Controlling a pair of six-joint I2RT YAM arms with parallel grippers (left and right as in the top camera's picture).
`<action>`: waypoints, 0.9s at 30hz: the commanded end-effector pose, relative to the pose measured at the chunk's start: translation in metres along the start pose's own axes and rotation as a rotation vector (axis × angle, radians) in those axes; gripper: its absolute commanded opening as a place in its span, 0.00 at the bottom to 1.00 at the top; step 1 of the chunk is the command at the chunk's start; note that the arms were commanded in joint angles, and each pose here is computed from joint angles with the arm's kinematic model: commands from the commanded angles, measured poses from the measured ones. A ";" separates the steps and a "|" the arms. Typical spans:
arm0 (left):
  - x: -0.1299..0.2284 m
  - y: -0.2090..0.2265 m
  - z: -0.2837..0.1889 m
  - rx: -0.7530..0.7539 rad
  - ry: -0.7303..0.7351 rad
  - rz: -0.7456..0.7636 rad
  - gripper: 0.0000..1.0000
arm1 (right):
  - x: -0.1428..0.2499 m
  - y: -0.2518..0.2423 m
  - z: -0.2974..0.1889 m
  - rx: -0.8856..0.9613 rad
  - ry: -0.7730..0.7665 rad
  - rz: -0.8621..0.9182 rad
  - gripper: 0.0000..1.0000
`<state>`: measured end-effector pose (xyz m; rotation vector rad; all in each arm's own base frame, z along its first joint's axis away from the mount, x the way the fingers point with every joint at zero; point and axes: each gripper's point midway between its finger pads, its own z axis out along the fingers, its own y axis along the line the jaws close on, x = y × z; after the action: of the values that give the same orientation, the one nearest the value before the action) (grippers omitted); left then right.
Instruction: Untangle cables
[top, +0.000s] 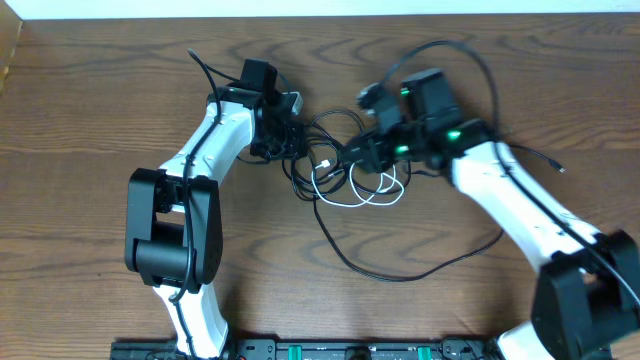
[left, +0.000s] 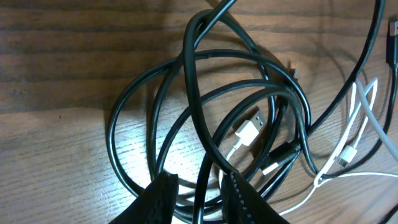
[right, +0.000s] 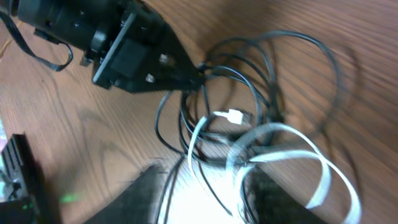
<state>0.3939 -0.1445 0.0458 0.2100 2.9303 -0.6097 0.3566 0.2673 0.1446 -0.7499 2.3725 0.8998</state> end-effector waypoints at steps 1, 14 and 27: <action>0.001 0.001 -0.003 -0.007 -0.008 0.003 0.29 | 0.018 0.019 0.036 -0.039 0.066 -0.030 0.99; 0.001 0.002 -0.004 -0.014 -0.011 -0.001 0.26 | 0.037 -0.001 0.093 0.132 0.092 0.055 0.33; -0.003 0.006 -0.004 -0.039 -0.025 -0.033 0.25 | 0.063 -0.005 0.120 0.176 0.150 0.125 0.36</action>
<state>0.3982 -0.1408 0.0446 0.1663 2.9272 -0.5738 0.3500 0.3269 0.0451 -0.6692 2.5507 0.7235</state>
